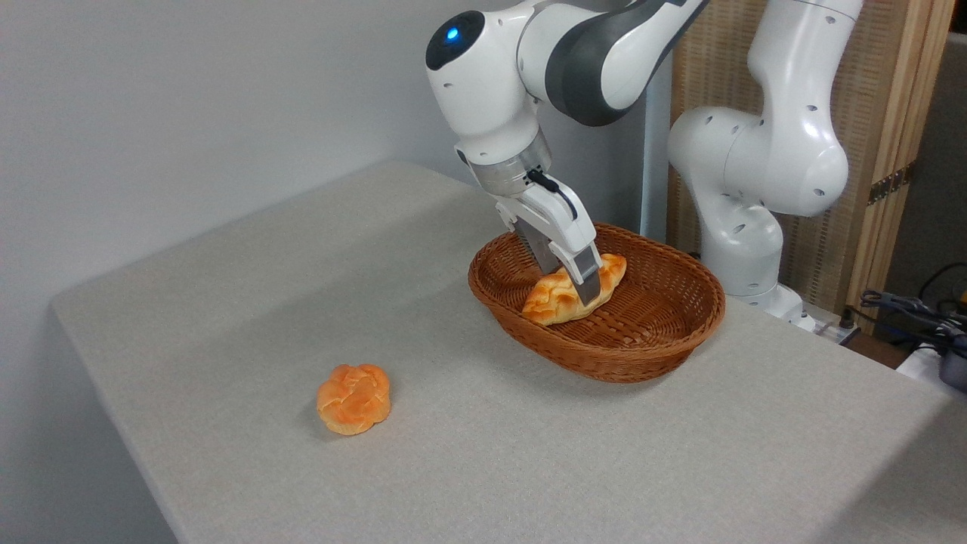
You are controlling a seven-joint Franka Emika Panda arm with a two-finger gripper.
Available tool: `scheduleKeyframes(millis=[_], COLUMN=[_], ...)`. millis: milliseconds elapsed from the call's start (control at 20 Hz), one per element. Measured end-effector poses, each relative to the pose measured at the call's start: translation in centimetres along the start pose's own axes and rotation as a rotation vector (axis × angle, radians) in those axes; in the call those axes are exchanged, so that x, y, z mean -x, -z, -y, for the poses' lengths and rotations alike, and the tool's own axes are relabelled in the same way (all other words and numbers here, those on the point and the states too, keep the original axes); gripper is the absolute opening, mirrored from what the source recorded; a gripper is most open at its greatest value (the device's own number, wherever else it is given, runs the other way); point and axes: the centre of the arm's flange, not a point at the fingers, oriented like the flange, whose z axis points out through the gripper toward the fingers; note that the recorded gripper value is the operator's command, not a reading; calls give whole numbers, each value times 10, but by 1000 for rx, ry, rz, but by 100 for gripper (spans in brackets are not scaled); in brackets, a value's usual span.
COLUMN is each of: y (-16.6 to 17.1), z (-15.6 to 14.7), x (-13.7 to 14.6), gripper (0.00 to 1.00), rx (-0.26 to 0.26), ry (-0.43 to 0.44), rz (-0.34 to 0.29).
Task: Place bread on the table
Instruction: 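Close the gripper on the braided bread loaf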
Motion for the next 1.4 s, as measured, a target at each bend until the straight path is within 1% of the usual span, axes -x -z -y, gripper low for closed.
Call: scheduleKeyframes(millis=[200, 400, 450, 550, 600, 650, 700, 750, 800, 1250, 1400], y=[-1, -4, -5, -7, -9, -10, -11, -13, -14, -14, -8], z=[0, 1, 2, 2, 2, 2, 2, 3, 3, 5, 1], x=[0, 2, 2, 3, 3, 4, 4, 4, 4, 3, 1], gripper=[100, 100, 98, 74, 60, 44, 31, 22, 19, 20, 20], rx=[1, -9, -8, -4, -5, -5, -5, -4, -4, -8, -11], ry=[0, -2, -2, -1, -1, -1, -1, -1, -1, -1, -12], rz=[3, 22, 23, 27, 32, 37, 41, 44, 44, 41, 46])
